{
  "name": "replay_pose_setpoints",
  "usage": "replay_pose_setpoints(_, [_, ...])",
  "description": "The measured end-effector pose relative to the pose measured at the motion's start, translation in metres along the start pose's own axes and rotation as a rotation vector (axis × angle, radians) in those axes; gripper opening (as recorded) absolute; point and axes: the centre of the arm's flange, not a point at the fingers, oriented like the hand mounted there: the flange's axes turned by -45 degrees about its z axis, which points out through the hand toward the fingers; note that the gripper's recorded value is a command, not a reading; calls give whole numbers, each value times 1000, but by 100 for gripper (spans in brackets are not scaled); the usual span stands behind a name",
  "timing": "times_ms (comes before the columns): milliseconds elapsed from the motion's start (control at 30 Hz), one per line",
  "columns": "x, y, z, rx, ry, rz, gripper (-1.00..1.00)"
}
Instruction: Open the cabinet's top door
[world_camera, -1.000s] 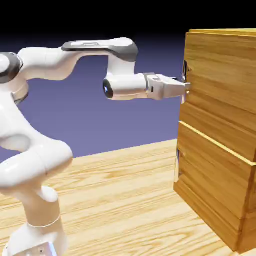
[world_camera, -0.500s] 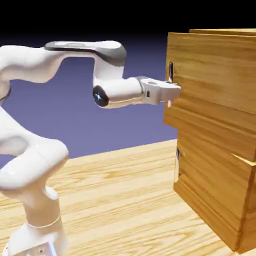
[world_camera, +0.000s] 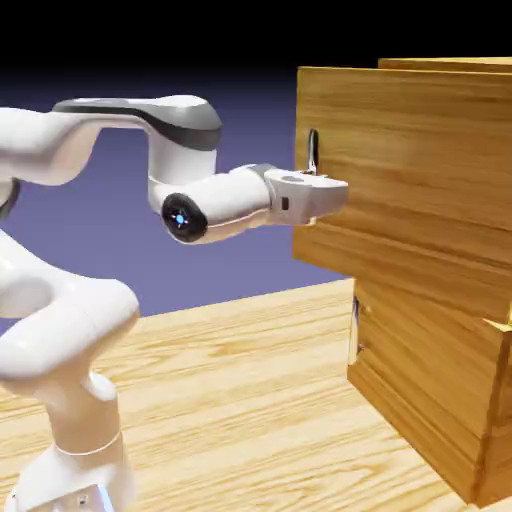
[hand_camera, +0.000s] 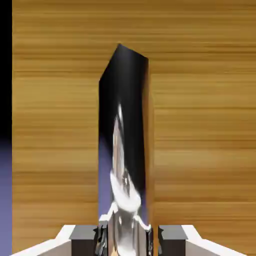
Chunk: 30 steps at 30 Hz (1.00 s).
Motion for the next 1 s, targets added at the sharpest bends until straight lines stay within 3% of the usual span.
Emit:
replay_pose_setpoints(533, [0,88,-121,419,-1,-1,-100])
replay_pose_setpoints(1000, [0,188,-186,750,0,0,-100])
